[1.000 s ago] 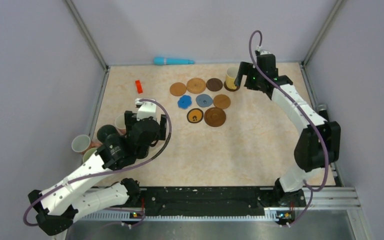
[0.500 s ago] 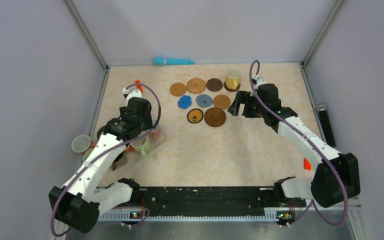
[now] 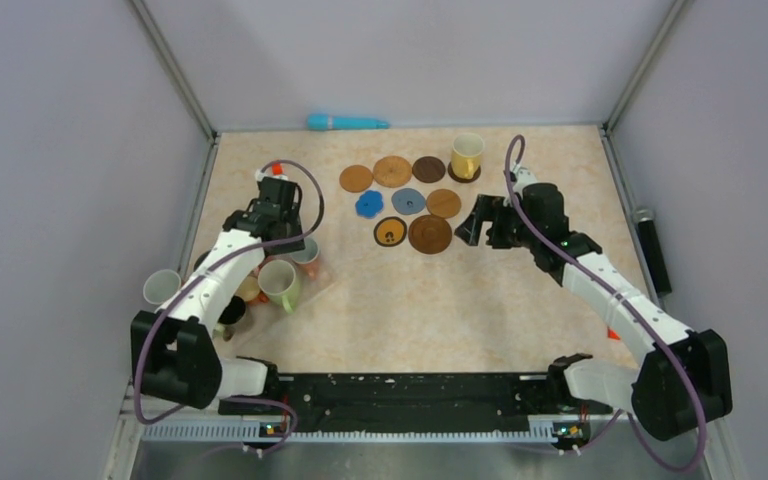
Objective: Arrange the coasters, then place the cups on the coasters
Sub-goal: Pick up the cup from the tray.
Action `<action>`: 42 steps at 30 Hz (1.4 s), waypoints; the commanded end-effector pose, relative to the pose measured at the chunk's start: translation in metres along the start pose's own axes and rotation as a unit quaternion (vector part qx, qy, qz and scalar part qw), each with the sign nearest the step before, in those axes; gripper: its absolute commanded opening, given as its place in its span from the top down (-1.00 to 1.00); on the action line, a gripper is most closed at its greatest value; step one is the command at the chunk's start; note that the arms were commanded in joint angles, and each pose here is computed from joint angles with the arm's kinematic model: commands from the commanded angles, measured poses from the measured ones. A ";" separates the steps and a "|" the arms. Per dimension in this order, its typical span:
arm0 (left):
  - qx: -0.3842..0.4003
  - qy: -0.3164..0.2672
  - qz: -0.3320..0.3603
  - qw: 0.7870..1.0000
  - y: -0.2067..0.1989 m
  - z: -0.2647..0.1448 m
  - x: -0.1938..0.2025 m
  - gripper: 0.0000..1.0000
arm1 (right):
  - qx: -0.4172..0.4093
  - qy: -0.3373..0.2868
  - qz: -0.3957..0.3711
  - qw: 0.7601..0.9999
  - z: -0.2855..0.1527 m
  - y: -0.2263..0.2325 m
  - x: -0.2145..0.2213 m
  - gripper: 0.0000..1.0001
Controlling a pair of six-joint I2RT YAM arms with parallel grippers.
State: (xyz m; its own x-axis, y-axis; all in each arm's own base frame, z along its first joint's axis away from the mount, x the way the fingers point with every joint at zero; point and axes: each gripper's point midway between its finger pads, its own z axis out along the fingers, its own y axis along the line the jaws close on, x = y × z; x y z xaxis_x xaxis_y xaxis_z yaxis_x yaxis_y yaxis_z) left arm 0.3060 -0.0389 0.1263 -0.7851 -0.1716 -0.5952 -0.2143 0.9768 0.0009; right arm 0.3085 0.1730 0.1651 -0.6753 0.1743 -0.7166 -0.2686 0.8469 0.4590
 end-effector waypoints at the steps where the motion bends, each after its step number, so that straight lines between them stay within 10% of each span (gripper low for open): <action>1: 0.025 -0.021 -0.007 0.999 -0.014 0.005 -0.026 0.14 | -0.031 -0.031 -0.011 0.999 -0.008 0.015 -0.011 -0.75; 15: -0.003 0.025 -0.016 1.000 -0.011 0.033 -0.010 0.31 | -0.024 -0.034 -0.021 0.999 -0.015 0.012 -0.009 -0.75; 27: 0.034 0.049 -0.003 0.998 -0.027 0.022 -0.018 1.00 | -0.028 -0.040 -0.021 0.999 -0.023 0.015 -0.010 -0.75; 42: 0.136 -0.039 -0.006 0.990 -0.091 0.013 -0.133 1.00 | -0.042 -0.032 -0.014 0.999 -0.028 0.021 -0.006 -0.75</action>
State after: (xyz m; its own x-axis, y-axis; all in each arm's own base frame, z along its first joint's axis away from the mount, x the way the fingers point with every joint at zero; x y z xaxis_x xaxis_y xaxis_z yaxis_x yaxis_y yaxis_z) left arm 0.3931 -0.0844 0.1642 -0.8017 -0.1963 -0.5645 -0.1326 0.9794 -0.1522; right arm 0.2892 0.1705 0.1800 -0.6460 0.1858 -0.7404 -0.3050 0.8263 0.4735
